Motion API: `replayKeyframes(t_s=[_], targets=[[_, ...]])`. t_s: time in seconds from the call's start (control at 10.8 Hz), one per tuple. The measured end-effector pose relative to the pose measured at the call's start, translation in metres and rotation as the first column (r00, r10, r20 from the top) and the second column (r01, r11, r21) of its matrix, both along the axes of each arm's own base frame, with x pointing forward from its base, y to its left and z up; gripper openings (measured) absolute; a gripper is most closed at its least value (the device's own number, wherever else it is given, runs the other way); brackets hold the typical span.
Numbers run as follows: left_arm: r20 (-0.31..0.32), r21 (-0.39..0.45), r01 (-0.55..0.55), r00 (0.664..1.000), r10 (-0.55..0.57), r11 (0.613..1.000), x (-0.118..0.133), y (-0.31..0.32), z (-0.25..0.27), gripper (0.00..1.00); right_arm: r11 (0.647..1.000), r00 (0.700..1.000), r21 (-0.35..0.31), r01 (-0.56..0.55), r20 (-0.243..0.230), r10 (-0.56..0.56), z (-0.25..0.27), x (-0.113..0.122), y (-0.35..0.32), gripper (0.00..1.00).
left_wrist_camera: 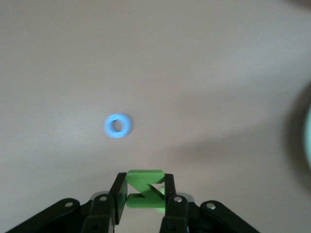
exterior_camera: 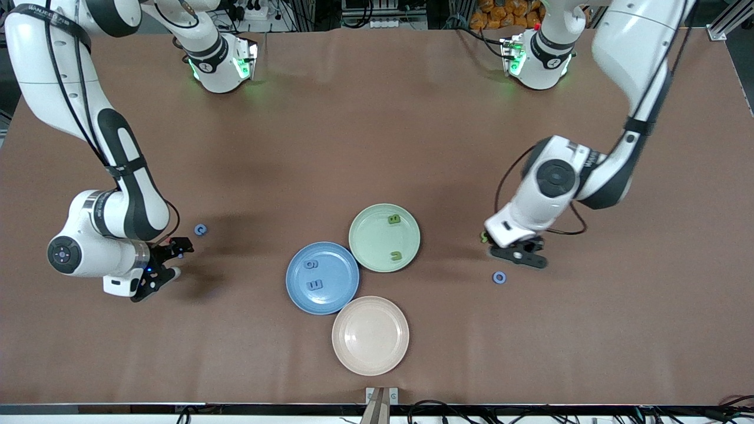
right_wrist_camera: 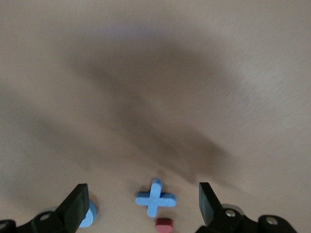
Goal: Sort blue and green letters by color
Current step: 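Carry the green M onto the green plate and open the left gripper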
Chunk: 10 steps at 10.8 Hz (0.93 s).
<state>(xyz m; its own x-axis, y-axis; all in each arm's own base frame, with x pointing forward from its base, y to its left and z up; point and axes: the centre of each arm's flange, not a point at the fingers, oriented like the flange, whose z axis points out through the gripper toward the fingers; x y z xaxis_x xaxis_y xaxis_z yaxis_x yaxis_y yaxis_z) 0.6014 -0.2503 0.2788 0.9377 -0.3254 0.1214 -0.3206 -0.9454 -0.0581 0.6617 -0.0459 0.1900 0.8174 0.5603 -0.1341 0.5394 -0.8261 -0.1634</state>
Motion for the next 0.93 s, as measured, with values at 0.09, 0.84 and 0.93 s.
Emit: replayKeyframes(t_s=[0.09,0.84,0.93], targets=[[0.003,-0.028,0.012,1.0,-0.012,1.0,-0.005,-0.035,0.008,0.35,0.999,0.999,-0.007,0.036,-0.019,-0.036,-0.005,-0.007,0.001,1.0],[-0.074,-0.183,-0.132,0.99,0.12,0.974,-0.023,-0.19,-0.038,0.53,0.911,0.914,-0.089,0.403,-0.013,-0.406,0.013,-0.034,-0.008,1.0],[-0.066,-0.189,-0.137,0.99,0.126,0.972,-0.018,-0.188,-0.033,0.67,0.889,0.892,-0.088,0.449,-0.004,-0.451,0.008,-0.034,-0.008,1.0]])
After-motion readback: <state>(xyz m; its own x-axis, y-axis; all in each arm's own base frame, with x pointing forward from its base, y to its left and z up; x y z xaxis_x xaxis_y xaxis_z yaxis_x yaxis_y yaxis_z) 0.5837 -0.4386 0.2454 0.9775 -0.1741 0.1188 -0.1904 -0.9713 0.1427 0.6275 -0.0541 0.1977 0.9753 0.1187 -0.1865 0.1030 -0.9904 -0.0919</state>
